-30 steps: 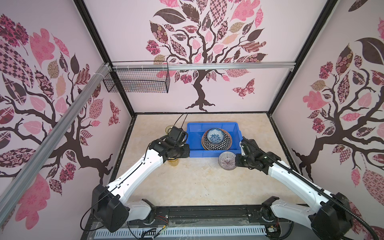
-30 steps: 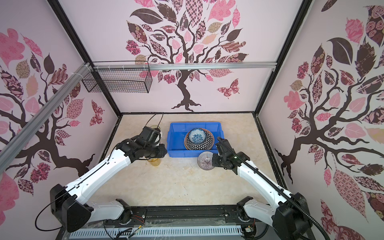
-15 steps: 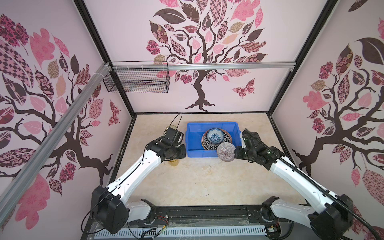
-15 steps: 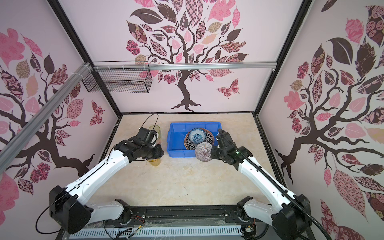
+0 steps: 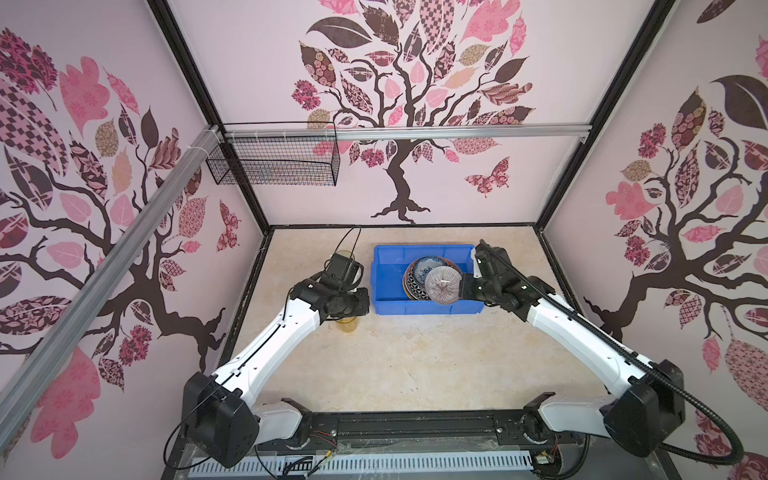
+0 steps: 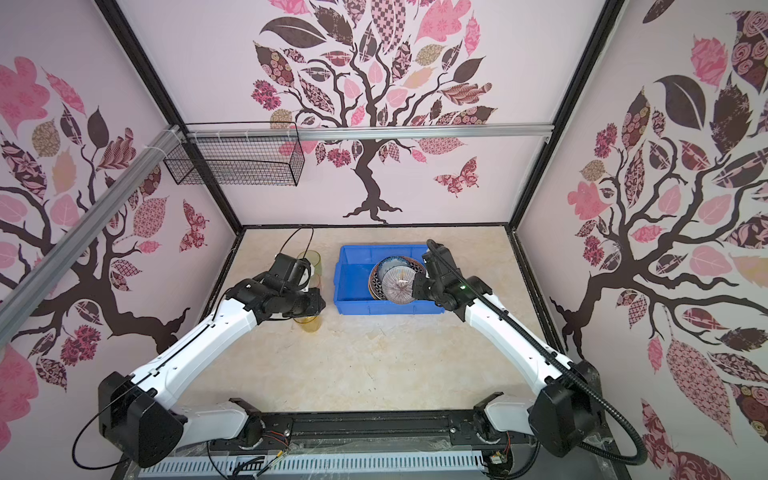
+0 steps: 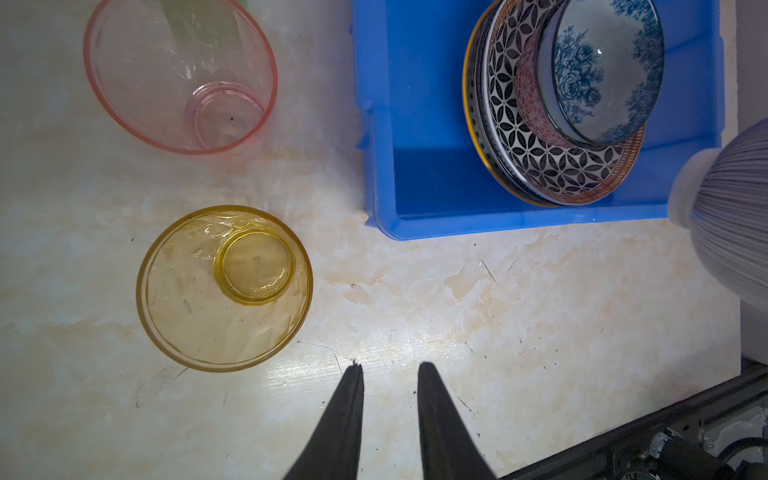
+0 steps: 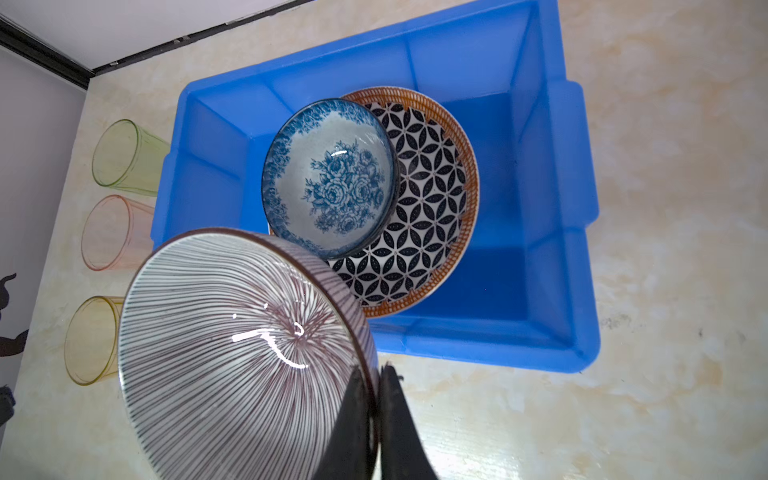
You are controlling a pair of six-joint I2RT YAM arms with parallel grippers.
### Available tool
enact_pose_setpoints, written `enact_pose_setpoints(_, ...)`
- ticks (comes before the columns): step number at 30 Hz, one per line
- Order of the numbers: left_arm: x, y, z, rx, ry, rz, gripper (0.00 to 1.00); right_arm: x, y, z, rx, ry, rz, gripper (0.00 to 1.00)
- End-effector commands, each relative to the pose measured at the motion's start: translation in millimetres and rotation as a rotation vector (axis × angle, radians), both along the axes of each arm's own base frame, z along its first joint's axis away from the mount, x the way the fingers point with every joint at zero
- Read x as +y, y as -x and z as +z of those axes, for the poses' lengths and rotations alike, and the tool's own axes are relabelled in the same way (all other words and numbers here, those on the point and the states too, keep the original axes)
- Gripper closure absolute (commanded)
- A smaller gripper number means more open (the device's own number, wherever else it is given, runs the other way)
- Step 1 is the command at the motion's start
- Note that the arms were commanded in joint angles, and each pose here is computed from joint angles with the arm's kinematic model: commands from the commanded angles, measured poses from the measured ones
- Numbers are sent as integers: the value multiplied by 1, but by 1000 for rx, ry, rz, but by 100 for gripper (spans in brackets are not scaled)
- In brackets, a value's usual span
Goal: Place the mixed dishes into the plastic bin
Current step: 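Lift the purple-striped bowl and carry it over the bin with the right gripper, then lower the purple-striped bowl onto the blue floral bowl with the right gripper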
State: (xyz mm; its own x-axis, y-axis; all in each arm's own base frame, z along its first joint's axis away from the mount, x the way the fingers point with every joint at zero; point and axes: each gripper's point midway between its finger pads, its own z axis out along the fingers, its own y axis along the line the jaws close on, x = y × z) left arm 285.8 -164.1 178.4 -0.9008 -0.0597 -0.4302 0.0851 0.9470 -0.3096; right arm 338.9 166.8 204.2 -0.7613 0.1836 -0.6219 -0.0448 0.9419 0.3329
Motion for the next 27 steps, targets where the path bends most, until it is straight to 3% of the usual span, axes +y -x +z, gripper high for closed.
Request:
enact_pose_setpoints(1, 3, 4, 1, -12, 4, -11, 73, 14, -26, 24, -86, -34, 5, 100)
enact_pose_setpoints(17, -2, -7, 0, -15, 0, -28, 73, 31, -88, -2, -54, -60, 6, 100)
enact_pose_setpoints(27, -4, -12, -4, -4, -4, -32, 73, 25, -101, -19, -29, -41, -8, 100)
